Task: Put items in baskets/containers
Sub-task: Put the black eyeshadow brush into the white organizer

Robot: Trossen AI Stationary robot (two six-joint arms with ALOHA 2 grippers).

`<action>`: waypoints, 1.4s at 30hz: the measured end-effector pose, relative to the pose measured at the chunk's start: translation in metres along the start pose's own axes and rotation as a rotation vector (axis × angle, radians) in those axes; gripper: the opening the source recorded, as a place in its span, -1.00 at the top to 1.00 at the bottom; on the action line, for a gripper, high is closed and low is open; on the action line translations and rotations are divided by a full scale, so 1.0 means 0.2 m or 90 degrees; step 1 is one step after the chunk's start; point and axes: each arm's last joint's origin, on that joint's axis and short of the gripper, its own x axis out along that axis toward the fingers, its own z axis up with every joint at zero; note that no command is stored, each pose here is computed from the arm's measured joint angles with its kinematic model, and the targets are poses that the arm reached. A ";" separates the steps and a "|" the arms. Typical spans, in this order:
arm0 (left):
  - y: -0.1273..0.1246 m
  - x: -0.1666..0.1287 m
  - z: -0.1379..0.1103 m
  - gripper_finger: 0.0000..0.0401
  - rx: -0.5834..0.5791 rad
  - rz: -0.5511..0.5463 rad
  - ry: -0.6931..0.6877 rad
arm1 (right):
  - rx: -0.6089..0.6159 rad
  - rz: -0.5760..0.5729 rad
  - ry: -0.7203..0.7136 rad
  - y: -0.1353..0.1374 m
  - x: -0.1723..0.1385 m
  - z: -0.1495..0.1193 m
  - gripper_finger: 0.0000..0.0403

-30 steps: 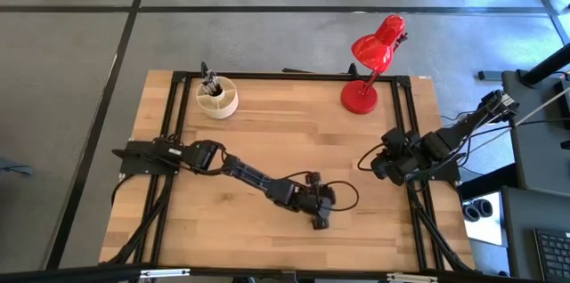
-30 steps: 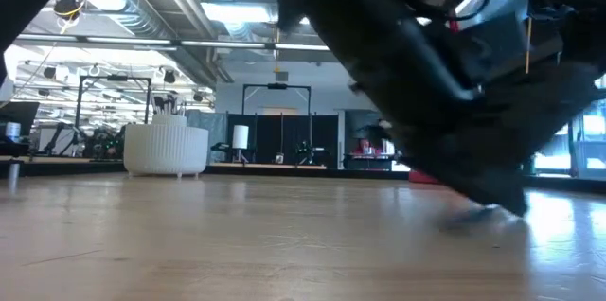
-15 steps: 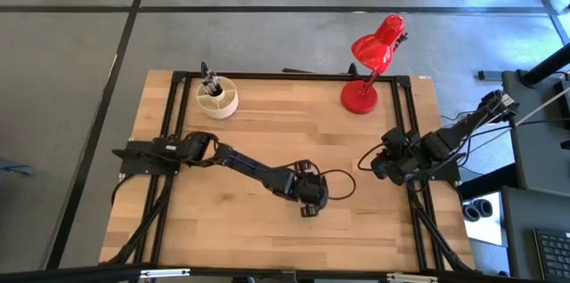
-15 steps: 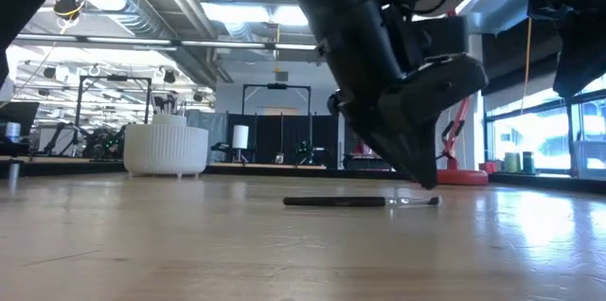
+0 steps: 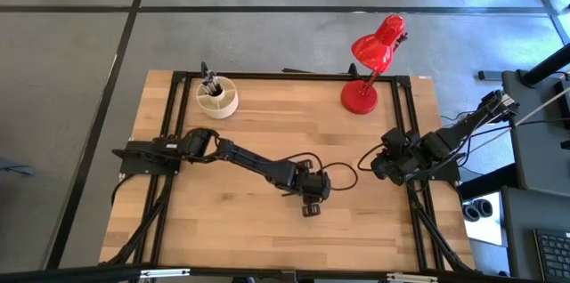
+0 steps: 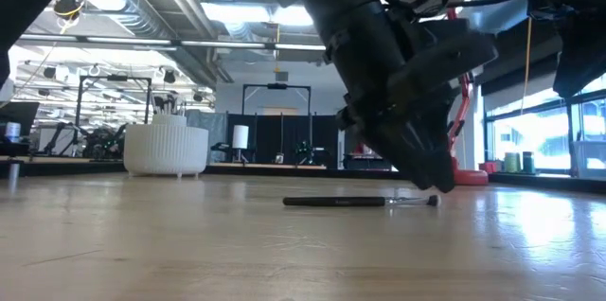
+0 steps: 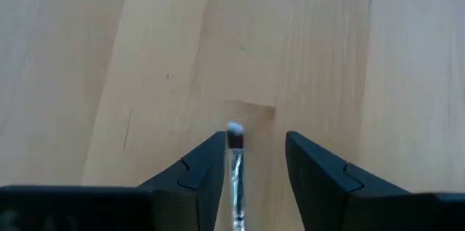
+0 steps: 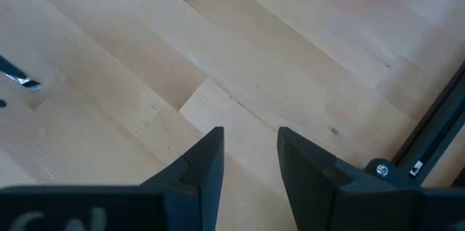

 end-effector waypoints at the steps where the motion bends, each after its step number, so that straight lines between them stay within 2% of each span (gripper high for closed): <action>1: 0.00 0.00 0.00 0.30 0.000 -0.001 -0.003 | 0.000 0.000 0.000 0.00 0.00 0.00 0.36; 4: 0.00 0.00 0.01 0.30 -0.001 0.003 -0.009 | 0.000 0.000 0.000 0.00 0.00 0.00 0.36; 9: 0.02 0.03 -0.04 0.30 -0.030 0.057 -0.006 | 0.001 0.002 0.000 0.00 0.00 0.00 0.36; 14: 0.02 0.05 -0.07 0.34 -0.029 0.059 -0.001 | -0.003 0.002 0.000 0.00 0.00 0.00 0.36; 18: 0.01 0.05 -0.07 0.50 -0.027 0.052 -0.004 | -0.003 0.002 0.000 0.00 0.00 0.00 0.36; 25: 0.02 0.05 -0.06 0.93 -0.029 0.051 -0.009 | -0.003 0.002 0.000 0.00 0.00 0.00 0.36; 27: 0.03 0.05 -0.05 0.95 -0.033 0.061 -0.021 | -0.004 0.002 0.000 0.00 0.00 0.00 0.36; 30: 0.04 0.05 -0.05 0.94 -0.033 0.126 -0.048 | -0.004 0.002 0.000 0.00 0.00 0.00 0.36; 36: 0.10 -0.16 0.06 0.96 -0.056 0.257 -0.149 | -0.008 -0.001 -0.001 0.00 0.00 0.00 0.36; 42: 0.19 -0.40 0.15 0.95 -0.072 0.331 -0.203 | -0.008 -0.003 -0.005 0.00 0.00 0.00 0.36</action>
